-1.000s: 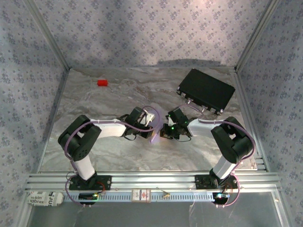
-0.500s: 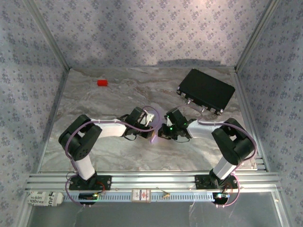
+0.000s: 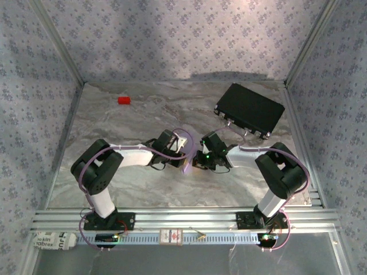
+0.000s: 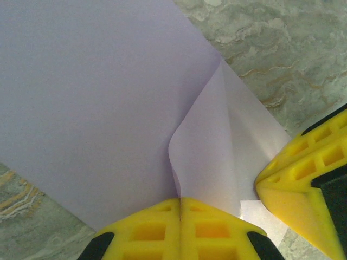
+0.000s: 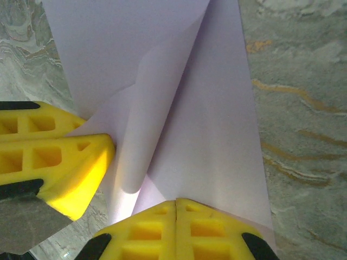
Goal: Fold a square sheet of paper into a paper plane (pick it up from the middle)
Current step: Fold the triangle a second time at the center of the table.
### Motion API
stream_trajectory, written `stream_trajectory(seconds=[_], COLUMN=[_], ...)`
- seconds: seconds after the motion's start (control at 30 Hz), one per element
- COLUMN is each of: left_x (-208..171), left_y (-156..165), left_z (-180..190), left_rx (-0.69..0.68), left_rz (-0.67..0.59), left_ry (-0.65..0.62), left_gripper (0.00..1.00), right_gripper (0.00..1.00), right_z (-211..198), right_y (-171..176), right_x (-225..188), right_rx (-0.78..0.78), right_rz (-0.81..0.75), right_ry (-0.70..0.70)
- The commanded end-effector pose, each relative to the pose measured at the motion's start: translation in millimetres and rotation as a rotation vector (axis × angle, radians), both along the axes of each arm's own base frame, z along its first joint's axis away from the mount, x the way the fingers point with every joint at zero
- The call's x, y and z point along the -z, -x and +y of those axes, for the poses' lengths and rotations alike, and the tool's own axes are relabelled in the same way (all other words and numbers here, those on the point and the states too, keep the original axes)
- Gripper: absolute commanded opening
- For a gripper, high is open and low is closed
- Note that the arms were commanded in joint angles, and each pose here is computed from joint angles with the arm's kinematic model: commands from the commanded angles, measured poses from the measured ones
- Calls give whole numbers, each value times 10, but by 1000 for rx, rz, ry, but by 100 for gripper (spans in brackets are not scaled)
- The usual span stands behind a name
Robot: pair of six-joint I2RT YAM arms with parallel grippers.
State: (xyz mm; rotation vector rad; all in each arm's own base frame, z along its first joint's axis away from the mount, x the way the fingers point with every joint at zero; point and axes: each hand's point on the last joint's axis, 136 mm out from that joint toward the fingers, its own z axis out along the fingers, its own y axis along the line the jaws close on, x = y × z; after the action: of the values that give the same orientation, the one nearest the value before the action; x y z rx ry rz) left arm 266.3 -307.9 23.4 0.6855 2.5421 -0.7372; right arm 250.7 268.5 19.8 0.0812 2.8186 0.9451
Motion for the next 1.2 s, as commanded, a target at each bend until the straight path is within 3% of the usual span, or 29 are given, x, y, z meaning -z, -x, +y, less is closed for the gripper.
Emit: stream_trajectory(seconds=[0.0, 0.67, 1.17], left_x=[-145, -295, -167], left_y=[-128, -139, -115], left_z=[26, 52, 68], left_rx=[-23, -17, -19], left_rz=[-52, -102, -71], left_ry=[-6, 4, -18], left_gripper=[3, 4, 5], right_gripper=[4, 4, 4], right_z=[-252, -269, -251], right_y=[128, 137, 113], right_x=[212, 212, 196], right_rx=[19, 19, 21], right_rz=[53, 52, 48], right_ry=[112, 114, 106])
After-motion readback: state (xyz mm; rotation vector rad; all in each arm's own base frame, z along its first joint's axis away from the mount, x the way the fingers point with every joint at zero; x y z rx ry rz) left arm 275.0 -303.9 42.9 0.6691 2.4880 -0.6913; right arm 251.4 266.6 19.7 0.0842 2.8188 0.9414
